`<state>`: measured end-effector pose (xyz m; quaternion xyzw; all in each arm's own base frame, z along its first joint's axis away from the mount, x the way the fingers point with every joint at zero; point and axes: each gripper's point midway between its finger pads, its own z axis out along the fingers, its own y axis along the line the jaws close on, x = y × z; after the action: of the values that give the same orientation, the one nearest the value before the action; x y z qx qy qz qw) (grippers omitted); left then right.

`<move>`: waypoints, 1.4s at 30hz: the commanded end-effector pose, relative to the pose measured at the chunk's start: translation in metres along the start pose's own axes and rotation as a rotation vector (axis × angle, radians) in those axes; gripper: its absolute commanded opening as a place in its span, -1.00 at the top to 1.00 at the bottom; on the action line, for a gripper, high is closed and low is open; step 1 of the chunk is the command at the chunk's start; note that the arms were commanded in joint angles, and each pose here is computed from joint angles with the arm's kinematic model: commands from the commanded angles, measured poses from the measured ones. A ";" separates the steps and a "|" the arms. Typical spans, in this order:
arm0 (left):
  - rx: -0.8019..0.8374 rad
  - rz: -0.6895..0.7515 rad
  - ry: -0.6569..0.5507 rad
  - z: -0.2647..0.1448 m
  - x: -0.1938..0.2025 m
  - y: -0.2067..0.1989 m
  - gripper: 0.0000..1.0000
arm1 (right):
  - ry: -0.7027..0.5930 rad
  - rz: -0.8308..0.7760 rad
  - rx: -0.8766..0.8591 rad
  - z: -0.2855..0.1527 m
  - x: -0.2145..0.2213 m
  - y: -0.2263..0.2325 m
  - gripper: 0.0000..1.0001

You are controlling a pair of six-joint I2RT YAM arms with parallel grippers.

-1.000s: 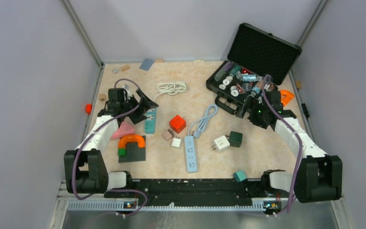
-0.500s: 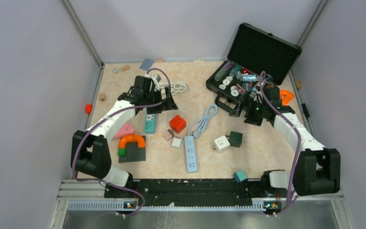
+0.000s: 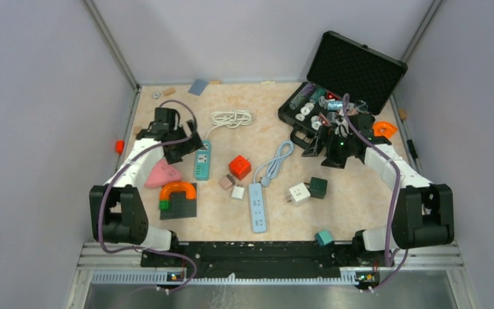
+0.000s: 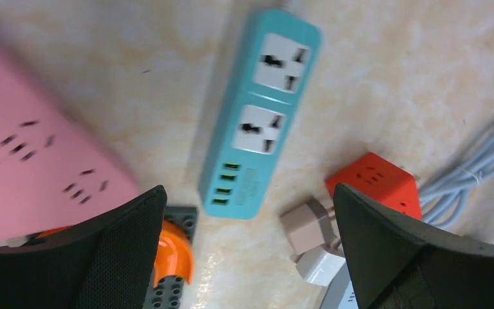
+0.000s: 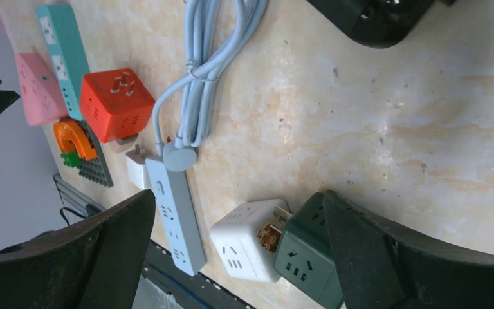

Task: Insert the plug
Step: Pick up the socket from the center of the board.

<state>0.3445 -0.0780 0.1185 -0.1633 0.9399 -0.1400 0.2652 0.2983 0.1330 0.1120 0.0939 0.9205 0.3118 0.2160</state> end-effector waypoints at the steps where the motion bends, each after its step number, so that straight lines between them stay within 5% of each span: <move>1: -0.087 -0.204 -0.069 -0.022 -0.008 0.051 -0.97 | 0.008 -0.065 -0.055 0.002 -0.010 0.027 -0.97; 9: -0.158 -0.585 -0.150 -0.050 0.005 0.139 -0.97 | 0.045 -0.118 -0.088 0.010 -0.004 0.044 -0.97; 18: 0.103 -0.913 -0.192 -0.038 0.025 0.165 -0.97 | 0.051 -0.127 -0.129 0.010 -0.001 0.050 -0.97; 24: 0.167 -0.889 -0.227 -0.025 0.025 0.166 -0.97 | 0.054 -0.124 -0.138 0.010 0.002 0.050 -0.97; 35: 0.037 -0.868 -0.259 -0.002 0.046 0.195 -0.94 | 0.057 -0.124 -0.153 0.012 0.000 0.054 -0.97; 42: 0.055 -0.840 -0.271 0.006 0.039 0.200 -0.52 | 0.061 -0.123 -0.159 0.011 -0.001 0.056 -0.97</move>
<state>0.2752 0.0775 0.0455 -0.5389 0.7356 -0.2714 0.3079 0.2967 0.1749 0.1237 0.0305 0.9124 0.3597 0.1926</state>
